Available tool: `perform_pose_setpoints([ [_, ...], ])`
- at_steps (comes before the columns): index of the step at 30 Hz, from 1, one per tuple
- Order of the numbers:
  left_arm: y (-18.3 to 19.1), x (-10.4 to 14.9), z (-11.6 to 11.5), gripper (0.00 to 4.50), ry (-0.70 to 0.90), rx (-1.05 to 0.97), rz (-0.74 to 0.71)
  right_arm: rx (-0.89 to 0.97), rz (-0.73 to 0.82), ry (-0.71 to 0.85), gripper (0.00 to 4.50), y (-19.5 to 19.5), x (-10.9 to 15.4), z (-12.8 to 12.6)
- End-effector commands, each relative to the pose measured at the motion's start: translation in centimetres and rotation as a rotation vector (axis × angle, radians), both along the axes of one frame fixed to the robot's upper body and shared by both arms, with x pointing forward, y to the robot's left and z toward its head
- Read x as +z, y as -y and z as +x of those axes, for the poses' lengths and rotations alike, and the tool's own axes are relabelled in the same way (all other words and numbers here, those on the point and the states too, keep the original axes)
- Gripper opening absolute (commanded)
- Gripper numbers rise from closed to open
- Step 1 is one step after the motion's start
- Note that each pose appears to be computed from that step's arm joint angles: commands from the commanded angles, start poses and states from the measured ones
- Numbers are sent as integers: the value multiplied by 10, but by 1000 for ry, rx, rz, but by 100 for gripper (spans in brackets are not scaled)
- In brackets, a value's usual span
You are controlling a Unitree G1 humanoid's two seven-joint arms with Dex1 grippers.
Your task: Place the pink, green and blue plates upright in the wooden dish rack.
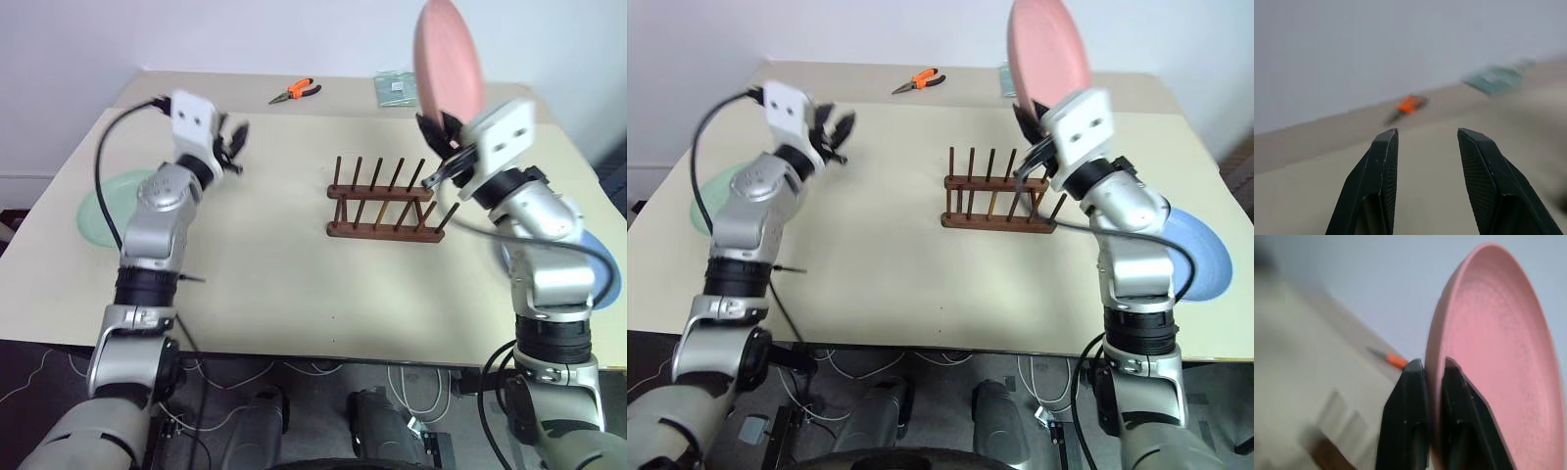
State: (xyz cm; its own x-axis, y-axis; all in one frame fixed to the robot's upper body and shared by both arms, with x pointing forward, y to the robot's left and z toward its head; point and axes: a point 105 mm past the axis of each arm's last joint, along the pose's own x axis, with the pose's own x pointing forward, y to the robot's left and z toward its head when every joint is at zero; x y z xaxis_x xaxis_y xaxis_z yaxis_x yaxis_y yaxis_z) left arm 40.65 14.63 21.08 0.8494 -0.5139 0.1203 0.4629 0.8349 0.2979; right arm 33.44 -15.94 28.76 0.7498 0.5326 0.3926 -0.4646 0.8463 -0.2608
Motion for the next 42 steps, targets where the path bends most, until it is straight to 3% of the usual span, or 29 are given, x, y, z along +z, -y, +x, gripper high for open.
perform_pose_setpoints([
  [1,38,-31,-40,192,-82,-353,65,196,258,-65,0,15,21,-25],
  [7,53,-56,-72,192,-192,-535,68,205,391,-156,0,31,13,-21],
  [13,56,-63,-80,192,-227,-559,72,223,471,-213,0,47,7,-18],
  [20,56,-62,-82,192,-230,-559,65,181,465,-330,0,53,-28,-6],
  [26,56,-66,-84,192,-243,-560,63,165,481,-370,0,59,-41,-1],
  [29,52,-68,-81,225,-263,-537,54,131,437,-365,108,61,-43,2],
  [31,49,-68,-78,289,-277,-523,40,105,401,-345,206,62,-41,4],
  [34,43,-68,-73,434,-292,-488,31,6,296,-262,353,69,-31,7],
  [36,35,-65,-66,443,-268,-428,33,-64,223,-203,358,76,-23,8],
  [40,-19,-44,-31,443,-154,-58,-67,-211,45,-36,358,87,6,4],
  [41,-42,-38,-22,443,-129,77,-116,-226,19,5,358,87,16,2],
  [42,-70,-34,-14,448,-106,234,-155,-230,-26,49,385,83,27,-1],
])
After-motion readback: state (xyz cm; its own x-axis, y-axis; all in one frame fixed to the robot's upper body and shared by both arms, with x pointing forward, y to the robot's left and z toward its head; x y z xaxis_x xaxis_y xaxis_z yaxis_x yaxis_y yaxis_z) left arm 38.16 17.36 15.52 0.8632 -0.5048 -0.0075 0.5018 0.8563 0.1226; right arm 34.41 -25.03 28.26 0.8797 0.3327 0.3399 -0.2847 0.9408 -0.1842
